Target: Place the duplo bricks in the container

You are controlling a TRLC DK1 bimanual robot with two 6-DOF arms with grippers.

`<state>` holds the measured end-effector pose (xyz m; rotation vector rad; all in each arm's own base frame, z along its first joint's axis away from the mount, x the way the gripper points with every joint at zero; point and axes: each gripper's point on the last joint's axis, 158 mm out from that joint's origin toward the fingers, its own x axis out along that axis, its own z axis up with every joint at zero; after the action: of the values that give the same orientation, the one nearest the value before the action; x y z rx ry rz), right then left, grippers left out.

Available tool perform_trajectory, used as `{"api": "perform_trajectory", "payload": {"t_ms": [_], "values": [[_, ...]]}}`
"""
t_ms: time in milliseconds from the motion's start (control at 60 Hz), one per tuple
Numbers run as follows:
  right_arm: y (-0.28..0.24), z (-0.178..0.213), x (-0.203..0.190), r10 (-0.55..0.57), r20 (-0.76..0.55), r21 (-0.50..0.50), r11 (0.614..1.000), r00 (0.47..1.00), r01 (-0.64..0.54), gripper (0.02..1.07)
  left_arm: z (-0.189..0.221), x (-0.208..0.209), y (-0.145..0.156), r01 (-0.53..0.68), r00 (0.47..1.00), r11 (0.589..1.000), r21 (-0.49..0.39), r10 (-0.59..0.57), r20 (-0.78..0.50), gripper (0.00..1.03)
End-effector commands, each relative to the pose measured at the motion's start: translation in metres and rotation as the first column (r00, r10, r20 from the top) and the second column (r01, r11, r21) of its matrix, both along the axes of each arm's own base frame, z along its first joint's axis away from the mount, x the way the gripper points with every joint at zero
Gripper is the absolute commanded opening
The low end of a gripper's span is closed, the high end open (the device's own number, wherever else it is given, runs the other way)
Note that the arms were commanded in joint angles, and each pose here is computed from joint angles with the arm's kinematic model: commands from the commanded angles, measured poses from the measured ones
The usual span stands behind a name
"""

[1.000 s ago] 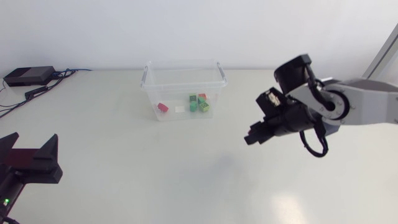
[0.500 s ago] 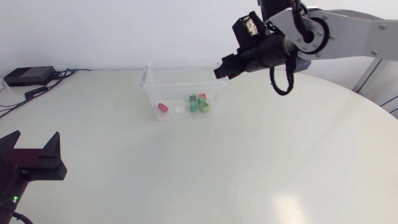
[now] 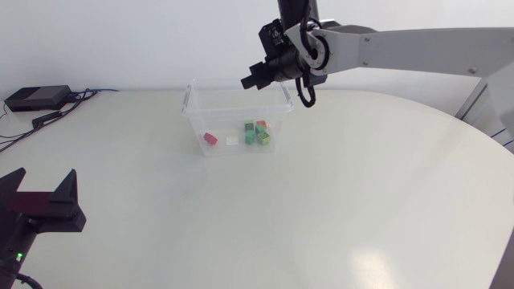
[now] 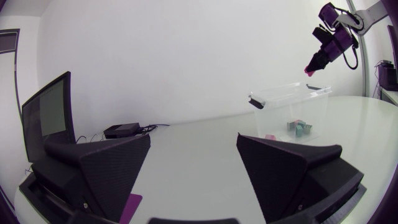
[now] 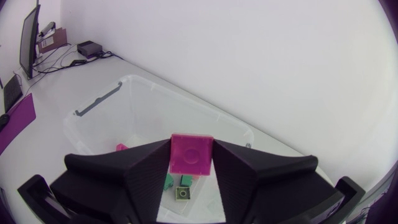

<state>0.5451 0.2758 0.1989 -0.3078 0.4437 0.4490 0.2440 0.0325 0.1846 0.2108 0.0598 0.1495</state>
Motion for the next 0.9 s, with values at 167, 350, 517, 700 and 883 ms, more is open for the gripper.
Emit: {"api": "perform_trajectory", "payload": {"t_ms": [167, 350, 517, 700, 883], "values": [[-0.018, 0.039, -0.005, -0.040, 0.118, 0.019, 0.999, 0.992, 0.038, 1.03, -0.007, 0.000, 0.003, -0.013, 1.000, 1.000, 0.009, 0.014, -0.006, 0.97], [-0.074, 0.084, -0.046, -0.130, 0.237, 0.045, 0.991, 0.963, 0.123, 1.03, -0.010, 0.001, 0.003, -0.012, 1.000, 1.000, 0.009, 0.012, -0.003, 0.98], [-0.123, 0.096, -0.099, -0.194, 0.324, 0.045, 0.981, 0.926, 0.190, 1.03, -0.010, 0.002, 0.001, -0.006, 1.000, 1.000, 0.009, 0.006, 0.004, 0.98], [-0.174, 0.086, -0.150, -0.277, 0.363, 0.089, 0.961, 0.890, 0.263, 1.03, -0.018, 0.003, 0.000, -0.004, 1.000, 1.000, -0.024, 0.004, -0.003, 0.98], [-0.212, 0.064, -0.186, -0.340, 0.376, 0.113, 0.940, 0.862, 0.321, 1.03, -0.020, 0.004, 0.001, -0.008, 1.000, 0.999, -0.035, 0.008, 0.002, 0.98]]}}
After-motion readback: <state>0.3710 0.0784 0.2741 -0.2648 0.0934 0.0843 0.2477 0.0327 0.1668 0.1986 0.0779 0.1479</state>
